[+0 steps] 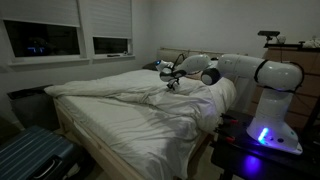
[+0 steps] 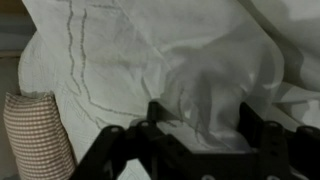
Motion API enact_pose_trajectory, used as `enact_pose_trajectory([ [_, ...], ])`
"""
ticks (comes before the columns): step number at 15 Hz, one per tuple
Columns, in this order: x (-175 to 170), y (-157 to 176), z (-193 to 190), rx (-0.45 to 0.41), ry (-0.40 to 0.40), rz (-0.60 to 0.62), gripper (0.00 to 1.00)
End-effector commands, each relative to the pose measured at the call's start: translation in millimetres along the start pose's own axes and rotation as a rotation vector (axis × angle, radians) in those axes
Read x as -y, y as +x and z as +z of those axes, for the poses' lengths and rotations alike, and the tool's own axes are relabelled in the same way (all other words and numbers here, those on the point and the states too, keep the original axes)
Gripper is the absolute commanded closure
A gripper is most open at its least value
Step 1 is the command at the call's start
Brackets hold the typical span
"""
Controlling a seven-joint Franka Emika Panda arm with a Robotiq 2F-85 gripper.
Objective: Spread the corner of the bed well
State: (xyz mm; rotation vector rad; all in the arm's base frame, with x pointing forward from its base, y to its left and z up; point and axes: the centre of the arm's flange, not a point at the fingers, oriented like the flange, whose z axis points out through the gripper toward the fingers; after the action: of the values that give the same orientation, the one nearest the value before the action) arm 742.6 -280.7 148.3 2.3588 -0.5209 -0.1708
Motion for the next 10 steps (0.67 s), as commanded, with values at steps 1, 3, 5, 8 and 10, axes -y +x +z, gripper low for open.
enact_pose_trajectory([
  [1,-19,-72,11,-0.013,0.049,0.003,0.51],
  [3,-19,-73,12,-0.003,0.120,-0.001,0.66],
  [5,-16,-73,10,-0.010,0.210,-0.007,0.81],
  [8,-10,-70,-3,-0.023,0.382,-0.002,0.99],
  [10,-8,-66,-15,-0.056,0.471,-0.032,1.00],
])
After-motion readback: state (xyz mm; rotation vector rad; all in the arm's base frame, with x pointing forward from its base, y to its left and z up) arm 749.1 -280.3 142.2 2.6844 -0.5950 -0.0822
